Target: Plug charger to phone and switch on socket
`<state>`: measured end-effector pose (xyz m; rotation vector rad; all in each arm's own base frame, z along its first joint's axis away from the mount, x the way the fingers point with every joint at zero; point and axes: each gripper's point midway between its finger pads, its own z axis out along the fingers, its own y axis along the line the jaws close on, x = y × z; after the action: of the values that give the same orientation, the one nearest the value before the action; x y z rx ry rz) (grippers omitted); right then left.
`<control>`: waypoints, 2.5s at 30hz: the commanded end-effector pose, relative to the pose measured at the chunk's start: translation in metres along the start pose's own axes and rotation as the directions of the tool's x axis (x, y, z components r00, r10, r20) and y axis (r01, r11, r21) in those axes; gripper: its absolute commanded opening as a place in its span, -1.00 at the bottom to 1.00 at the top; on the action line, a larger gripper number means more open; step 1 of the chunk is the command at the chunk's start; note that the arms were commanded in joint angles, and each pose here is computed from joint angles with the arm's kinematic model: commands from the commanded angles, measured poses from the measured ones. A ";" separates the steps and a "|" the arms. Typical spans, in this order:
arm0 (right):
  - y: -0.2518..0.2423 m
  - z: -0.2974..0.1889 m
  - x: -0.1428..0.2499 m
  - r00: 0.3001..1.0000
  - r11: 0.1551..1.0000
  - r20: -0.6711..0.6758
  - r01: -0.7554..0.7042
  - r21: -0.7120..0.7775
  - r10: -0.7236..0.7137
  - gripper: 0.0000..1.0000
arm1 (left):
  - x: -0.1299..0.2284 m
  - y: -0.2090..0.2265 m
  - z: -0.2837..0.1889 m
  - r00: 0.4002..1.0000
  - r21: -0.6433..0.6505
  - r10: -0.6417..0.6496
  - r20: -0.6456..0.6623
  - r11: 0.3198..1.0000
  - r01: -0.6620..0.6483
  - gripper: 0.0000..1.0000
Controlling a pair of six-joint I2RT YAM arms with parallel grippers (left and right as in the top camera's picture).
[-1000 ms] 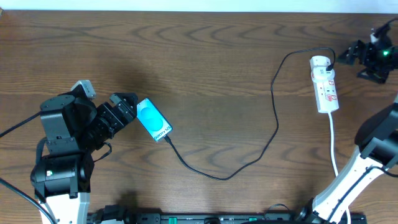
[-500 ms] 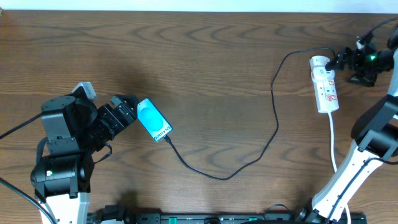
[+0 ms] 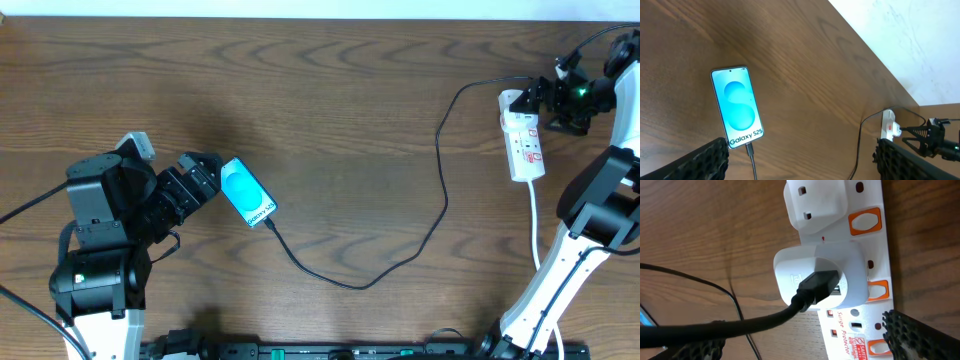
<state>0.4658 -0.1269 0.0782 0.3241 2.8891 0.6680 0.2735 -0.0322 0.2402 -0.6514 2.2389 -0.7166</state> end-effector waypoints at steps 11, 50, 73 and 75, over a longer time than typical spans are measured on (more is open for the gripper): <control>0.016 0.033 -0.002 0.997 0.998 -0.051 0.056 -0.006 -0.056 0.99 | -0.002 0.004 -0.001 1.000 -0.025 -0.006 0.015 1.000 0.006 0.87; 0.014 0.080 0.028 0.986 0.998 -0.157 -0.059 -0.019 0.055 0.98 | -0.003 0.005 -0.001 1.000 -0.028 -0.006 0.016 1.000 0.006 0.88; 0.004 0.032 -0.004 0.997 0.993 -0.049 -0.052 0.105 0.058 0.99 | -0.001 0.006 -0.001 1.000 -0.032 -0.009 0.010 0.999 0.009 0.87; 0.006 0.019 -0.012 0.998 0.993 -0.016 -0.056 0.107 0.058 0.99 | -0.001 0.006 -0.001 1.000 -0.032 -0.009 0.010 0.999 0.009 0.87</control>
<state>0.4681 -0.1081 0.0494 0.4171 3.0082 0.5593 0.2717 -0.0288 0.2366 -0.6714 2.2494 -0.6902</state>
